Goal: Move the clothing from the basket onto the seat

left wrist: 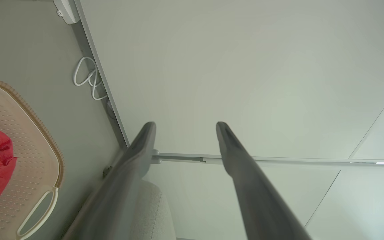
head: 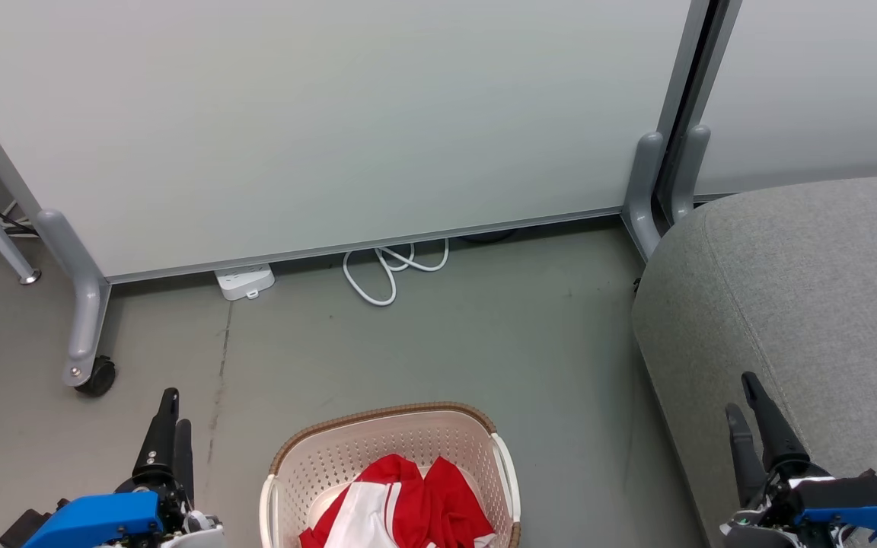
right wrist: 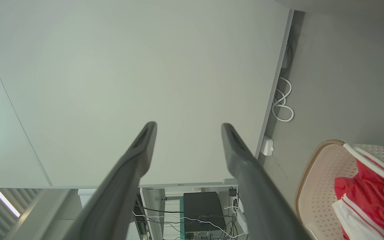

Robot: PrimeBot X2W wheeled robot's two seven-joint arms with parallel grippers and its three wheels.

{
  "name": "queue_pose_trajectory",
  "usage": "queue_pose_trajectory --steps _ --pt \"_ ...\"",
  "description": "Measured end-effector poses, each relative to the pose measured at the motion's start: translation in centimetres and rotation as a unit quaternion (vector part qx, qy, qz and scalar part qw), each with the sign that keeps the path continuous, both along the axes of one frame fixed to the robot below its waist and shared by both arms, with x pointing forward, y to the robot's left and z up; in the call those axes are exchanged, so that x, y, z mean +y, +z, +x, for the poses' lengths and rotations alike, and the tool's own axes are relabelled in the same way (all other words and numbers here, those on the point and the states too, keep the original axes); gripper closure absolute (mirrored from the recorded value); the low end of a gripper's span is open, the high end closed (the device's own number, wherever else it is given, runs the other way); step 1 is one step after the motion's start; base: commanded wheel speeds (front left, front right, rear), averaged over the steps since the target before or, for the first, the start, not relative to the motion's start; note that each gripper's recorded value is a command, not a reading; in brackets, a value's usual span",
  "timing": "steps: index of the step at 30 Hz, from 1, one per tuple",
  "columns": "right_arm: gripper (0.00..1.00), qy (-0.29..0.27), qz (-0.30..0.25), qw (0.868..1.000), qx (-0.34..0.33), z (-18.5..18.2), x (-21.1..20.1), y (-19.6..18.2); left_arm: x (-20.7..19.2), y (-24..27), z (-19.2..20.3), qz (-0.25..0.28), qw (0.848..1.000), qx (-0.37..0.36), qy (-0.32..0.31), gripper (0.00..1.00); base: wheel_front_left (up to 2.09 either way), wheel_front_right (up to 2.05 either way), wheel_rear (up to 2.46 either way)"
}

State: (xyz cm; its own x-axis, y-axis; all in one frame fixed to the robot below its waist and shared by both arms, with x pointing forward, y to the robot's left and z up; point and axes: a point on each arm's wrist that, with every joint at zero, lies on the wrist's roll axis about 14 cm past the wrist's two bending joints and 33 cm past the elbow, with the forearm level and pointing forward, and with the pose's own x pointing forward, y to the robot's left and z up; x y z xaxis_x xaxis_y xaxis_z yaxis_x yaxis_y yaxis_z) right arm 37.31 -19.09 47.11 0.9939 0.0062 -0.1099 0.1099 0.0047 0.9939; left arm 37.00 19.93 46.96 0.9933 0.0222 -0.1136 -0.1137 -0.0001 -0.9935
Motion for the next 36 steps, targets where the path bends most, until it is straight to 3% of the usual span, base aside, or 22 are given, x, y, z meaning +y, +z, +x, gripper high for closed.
queue_pose_trajectory --steps 3,14,36 --pt "0.00 0.001 -0.014 1.000 0.002 0.1 0.1 -0.1 0.0 0.0 0.0 0.013 1.000 0.002 0.001 0.00 0.00 0.00 0.00" --pt "0.00 0.022 -0.145 0.989 0.000 0.5 1.0 0.2 -0.2 0.2 0.0 0.148 0.989 0.013 -0.011 0.00 0.00 0.00 0.00" --pt "0.00 0.057 -0.344 0.937 -0.030 1.2 2.8 1.3 -0.7 0.4 -0.5 0.362 0.931 0.017 -0.033 0.00 0.00 0.00 0.00"
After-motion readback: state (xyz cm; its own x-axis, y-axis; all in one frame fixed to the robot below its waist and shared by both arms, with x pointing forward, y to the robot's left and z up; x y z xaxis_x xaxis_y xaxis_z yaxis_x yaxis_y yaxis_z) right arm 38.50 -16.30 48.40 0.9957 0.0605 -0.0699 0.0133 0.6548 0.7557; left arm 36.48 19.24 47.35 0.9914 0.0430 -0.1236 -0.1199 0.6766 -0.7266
